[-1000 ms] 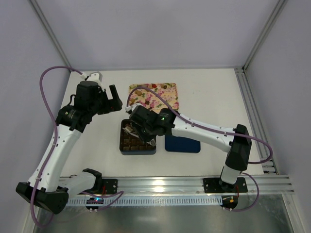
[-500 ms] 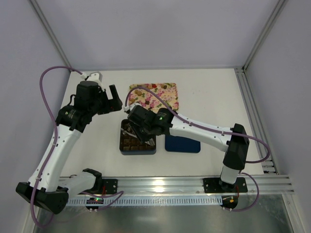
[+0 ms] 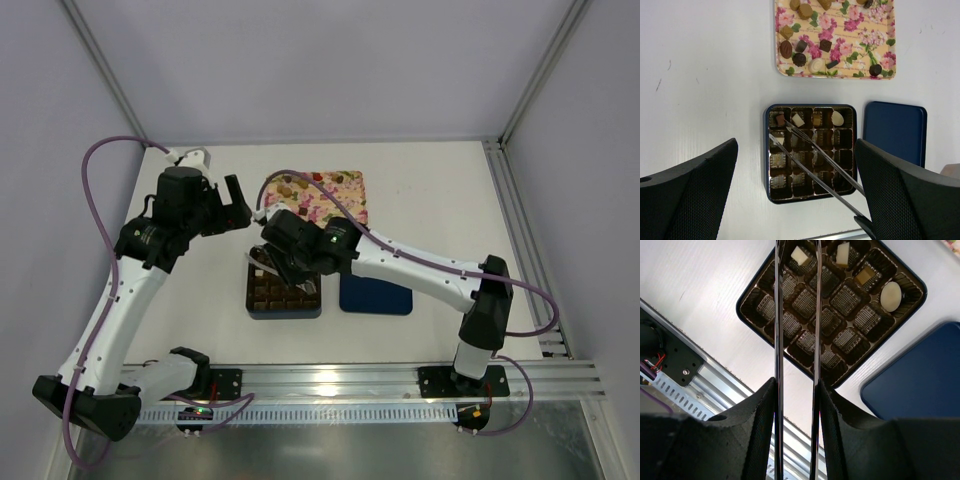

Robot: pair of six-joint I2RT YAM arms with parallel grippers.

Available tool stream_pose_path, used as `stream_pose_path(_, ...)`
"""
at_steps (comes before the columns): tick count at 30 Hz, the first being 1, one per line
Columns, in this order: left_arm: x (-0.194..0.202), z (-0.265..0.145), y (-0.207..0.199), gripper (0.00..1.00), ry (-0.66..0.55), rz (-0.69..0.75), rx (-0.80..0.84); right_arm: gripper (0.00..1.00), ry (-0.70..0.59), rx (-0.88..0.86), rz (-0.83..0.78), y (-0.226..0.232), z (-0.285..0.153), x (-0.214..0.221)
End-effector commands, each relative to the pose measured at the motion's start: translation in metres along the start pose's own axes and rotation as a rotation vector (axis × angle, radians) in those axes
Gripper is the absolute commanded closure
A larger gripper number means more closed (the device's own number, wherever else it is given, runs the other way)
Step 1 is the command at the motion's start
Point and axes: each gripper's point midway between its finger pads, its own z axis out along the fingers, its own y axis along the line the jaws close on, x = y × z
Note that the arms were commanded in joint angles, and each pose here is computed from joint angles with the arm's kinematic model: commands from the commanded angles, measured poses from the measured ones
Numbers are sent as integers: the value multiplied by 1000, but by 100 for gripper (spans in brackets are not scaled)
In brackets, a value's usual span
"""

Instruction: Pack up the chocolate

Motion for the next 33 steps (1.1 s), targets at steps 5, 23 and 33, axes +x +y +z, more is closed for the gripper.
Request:
stream_pose_path(5,-13,-8,-2,3,-47,5,6,59,-153,63,59,-40,-45,-48)
stream_pose_path(23,-13,-3,-3,3,-36,2,9,58,-105,232,190,-174,10,-89)
stream_pose_path(33,-11,-2,-1,3,-27,12,-3,55,-27,218,179,-177,53,-81)
